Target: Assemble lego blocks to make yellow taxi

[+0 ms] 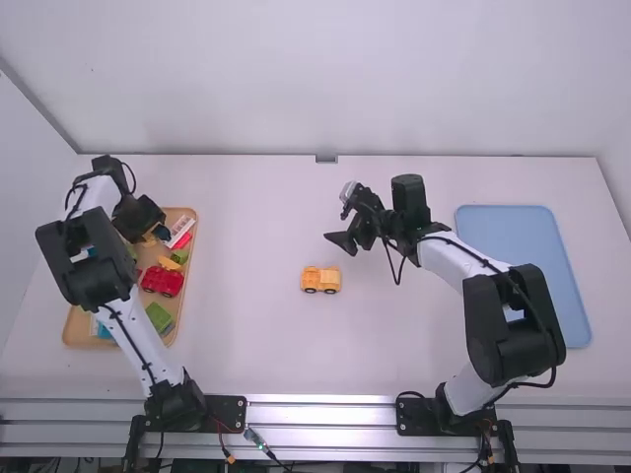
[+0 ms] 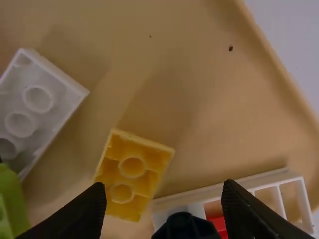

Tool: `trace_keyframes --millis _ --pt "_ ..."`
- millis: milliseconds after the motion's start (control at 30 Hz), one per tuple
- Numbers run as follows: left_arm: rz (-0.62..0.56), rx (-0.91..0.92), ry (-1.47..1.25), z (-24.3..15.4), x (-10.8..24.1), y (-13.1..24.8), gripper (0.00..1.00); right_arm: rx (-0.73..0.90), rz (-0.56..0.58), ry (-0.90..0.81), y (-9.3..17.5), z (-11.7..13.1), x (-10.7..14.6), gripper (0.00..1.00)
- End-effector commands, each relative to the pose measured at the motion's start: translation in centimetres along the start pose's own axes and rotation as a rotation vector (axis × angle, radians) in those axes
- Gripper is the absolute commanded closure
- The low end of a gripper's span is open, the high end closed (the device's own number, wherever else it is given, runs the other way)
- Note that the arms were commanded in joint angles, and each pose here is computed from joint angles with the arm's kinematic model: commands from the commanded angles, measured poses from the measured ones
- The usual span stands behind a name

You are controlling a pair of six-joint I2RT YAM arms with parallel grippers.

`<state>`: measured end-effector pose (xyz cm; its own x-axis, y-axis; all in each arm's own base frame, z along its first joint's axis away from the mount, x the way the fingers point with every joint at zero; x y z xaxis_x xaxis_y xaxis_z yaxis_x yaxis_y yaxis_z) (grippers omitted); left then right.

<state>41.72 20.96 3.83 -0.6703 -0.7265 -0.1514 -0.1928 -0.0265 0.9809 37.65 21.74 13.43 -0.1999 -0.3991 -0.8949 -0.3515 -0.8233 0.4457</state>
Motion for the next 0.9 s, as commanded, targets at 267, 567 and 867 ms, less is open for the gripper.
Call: trace_keyframes --millis 267,567,867 --pt "-0.023 0.023 -0.051 0.1 -1.2 1.3 0.43 0.003 -0.017 0.015 0.1 -0.2 -0.8 0.01" --pt "-0.031 -0.119 -0.127 2.2 -1.2 1.4 0.4 0.003 -0.017 0.016 0.1 -0.2 -0.8 0.01" --pt "-0.032 -0.107 -0.21 2.4 -0.6 -0.5 0.44 0.003 -0.017 0.015 0.1 -0.2 -0.8 0.01"
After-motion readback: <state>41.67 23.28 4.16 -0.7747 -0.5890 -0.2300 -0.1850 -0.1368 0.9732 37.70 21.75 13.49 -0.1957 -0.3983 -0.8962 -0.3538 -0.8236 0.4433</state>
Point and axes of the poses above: each hand's point on the last joint's axis, 136 mm out from that joint toward the fingers, its own y axis back along the fingers, its own z axis along the line the jaws close on, x = y × z, the point moved 2 cm from there along y, back along the fingers, and after that the axes turned 3 degrees about -y, right-handed, at the moved point
